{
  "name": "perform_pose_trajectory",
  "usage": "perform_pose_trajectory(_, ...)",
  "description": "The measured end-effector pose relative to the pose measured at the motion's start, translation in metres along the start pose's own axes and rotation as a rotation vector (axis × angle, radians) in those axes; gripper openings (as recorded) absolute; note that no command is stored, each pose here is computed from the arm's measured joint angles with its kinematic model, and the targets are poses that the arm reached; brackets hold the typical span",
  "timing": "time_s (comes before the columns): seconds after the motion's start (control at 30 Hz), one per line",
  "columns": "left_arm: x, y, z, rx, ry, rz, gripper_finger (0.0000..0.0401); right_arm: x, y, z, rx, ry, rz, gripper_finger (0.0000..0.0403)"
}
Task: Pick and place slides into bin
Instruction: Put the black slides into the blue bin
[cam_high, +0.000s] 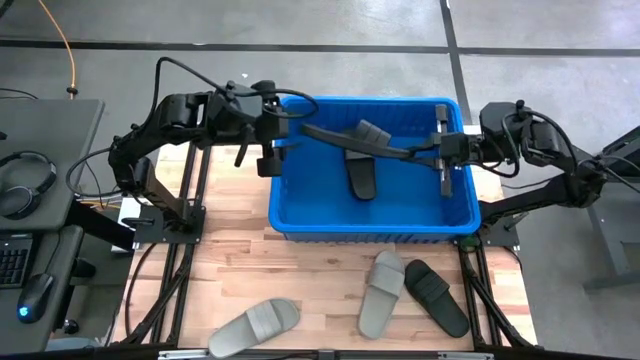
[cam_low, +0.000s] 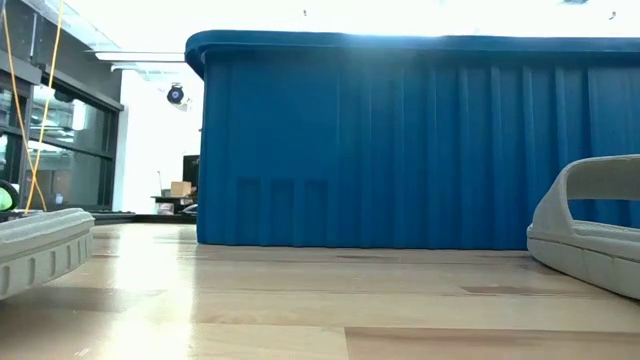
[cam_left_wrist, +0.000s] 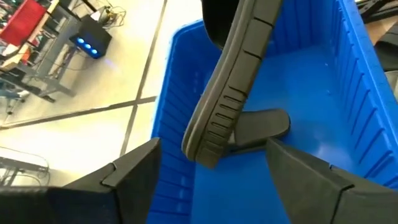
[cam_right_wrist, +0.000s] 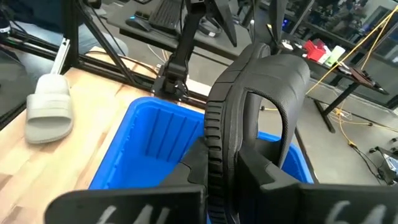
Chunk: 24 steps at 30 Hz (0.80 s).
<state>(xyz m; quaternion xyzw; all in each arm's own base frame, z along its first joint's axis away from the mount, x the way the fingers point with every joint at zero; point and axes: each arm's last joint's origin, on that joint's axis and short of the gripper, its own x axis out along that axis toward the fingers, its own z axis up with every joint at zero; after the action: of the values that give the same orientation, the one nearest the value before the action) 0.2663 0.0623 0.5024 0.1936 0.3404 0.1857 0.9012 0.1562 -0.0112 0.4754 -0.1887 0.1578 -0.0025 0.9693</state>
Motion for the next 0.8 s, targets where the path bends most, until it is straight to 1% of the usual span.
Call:
perform_pose_trajectory(0.1,0.0,-0.001,-0.001,-0.014,0.005,-0.01,0.0282,0.0,0.0,0.001,0.005,-0.016,0.015,0.0014)
perform_pose_trajectory(0.23,0.004,-0.004,0.0,-0.045,-0.007,-0.073,0.0282,0.0,0.0,0.004,0.003,-0.054,0.039,0.0014)
perform_pose_trajectory(0.33,0.006,-0.005,0.001,-0.051,-0.006,-0.08,0.0282,0.0,0.001,0.006,0.002,-0.086,0.068,0.0014)
perform_pose_trajectory(0.53,0.007,-0.008,0.003,-0.087,-0.025,-0.135,0.0281,0.0,0.001,0.006,0.016,-0.087,0.078,0.0014)
perform_pose_trajectory(0.67,0.007,-0.009,0.004,-0.138,-0.038,-0.189,0.0265,0.0,0.001,0.006,0.019,-0.09,0.086,0.0014)
perform_pose_trajectory(0.8,0.007,-0.01,0.004,-0.144,-0.049,-0.224,0.0234,0.001,0.001,0.006,0.019,-0.091,0.094,0.0014)
